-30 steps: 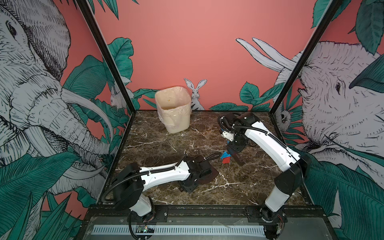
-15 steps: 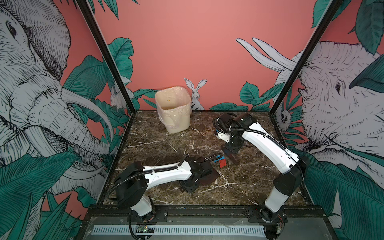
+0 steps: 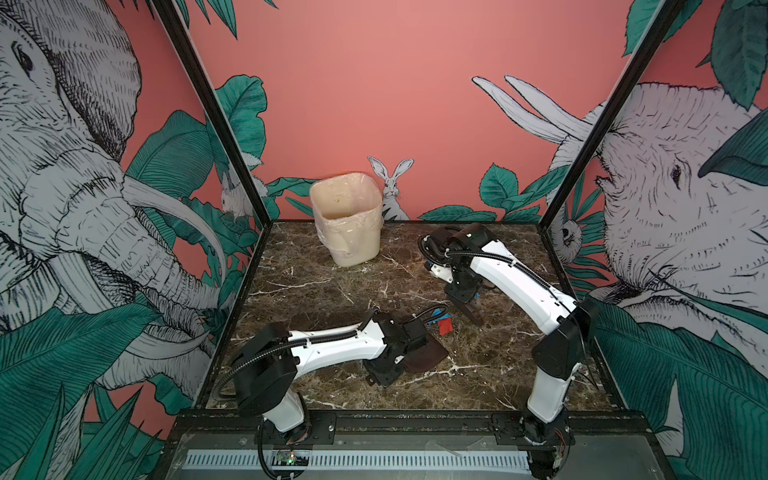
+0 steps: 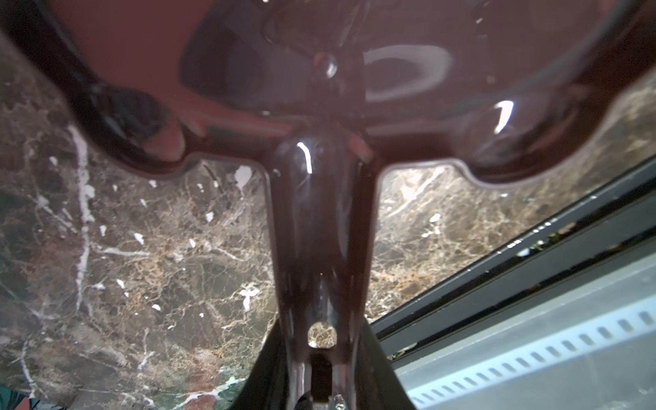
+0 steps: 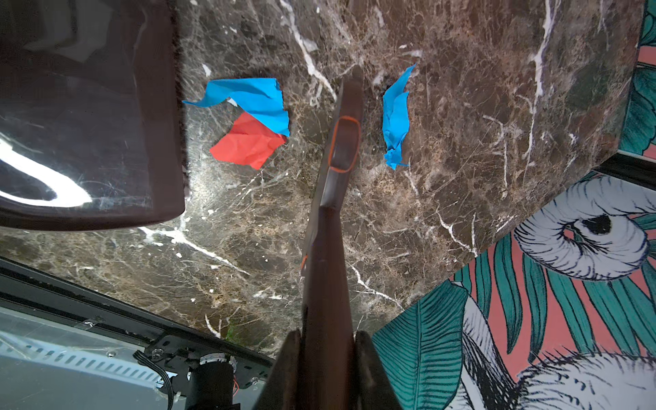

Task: Sweep away the paper scraps from the table
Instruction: 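Sweep the blue and red scraps into the dustpan with the right brush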

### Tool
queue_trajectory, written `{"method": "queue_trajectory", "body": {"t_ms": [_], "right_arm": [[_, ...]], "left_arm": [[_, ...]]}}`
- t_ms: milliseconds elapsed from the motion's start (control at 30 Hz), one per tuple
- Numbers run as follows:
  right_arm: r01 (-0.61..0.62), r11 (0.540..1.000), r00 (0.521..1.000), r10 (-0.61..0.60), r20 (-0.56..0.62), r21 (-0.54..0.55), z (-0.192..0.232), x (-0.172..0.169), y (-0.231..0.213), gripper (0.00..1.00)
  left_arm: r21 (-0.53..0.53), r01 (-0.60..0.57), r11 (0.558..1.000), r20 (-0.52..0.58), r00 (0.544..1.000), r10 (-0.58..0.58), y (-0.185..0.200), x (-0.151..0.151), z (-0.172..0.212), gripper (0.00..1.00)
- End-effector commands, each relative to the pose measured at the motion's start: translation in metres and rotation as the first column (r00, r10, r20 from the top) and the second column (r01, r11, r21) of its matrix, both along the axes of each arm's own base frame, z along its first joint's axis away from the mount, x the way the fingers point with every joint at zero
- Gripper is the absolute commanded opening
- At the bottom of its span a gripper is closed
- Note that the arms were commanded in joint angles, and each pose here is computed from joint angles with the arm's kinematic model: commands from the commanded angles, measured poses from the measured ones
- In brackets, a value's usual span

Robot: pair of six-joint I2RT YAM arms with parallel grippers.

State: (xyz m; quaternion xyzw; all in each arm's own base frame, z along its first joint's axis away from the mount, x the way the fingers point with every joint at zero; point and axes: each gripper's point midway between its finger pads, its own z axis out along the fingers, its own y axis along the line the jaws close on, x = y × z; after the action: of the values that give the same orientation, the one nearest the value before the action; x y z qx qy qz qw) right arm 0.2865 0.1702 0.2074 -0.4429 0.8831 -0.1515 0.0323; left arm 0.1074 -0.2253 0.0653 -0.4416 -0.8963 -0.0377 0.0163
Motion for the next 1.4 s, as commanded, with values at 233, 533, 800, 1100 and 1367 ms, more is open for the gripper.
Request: {"method": "queue_trajectory", "body": {"t_ms": [233,533,800,1100,1367], "right_arm": [[-0.042,0.999,0.999,0.041,-0.028,-0.016,-0.002,-0.006,0.013,0.0],[-0.079,0.997,0.993,0.08,-0.087,0.019,-0.011,-0.024,0.03,0.0],[-0.118,0.991,0.982,0.126,-0.139,0.07,-0.011,-0.049,0.049,0.0],[-0.147,0.964,0.964,0.19,-0.188,0.221,0.006,-0.094,0.074,0.0],[-0.156,0.946,0.976,0.192,-0.105,0.285,0.04,-0.103,0.07,0.0]], "left_arm": [[-0.001,0.016,1.0,-0.04,0.999,-0.016,-0.007,-0.005,-0.002,0.0],[0.013,0.01,1.0,-0.042,0.999,-0.01,-0.005,-0.005,-0.004,0.0],[0.027,0.009,1.0,-0.04,0.999,-0.008,-0.005,-0.004,-0.005,0.0],[0.029,0.004,1.0,-0.035,0.999,-0.003,-0.004,-0.004,-0.005,0.0],[0.029,0.002,1.0,-0.033,0.999,-0.001,-0.004,-0.003,-0.004,0.0]]}}
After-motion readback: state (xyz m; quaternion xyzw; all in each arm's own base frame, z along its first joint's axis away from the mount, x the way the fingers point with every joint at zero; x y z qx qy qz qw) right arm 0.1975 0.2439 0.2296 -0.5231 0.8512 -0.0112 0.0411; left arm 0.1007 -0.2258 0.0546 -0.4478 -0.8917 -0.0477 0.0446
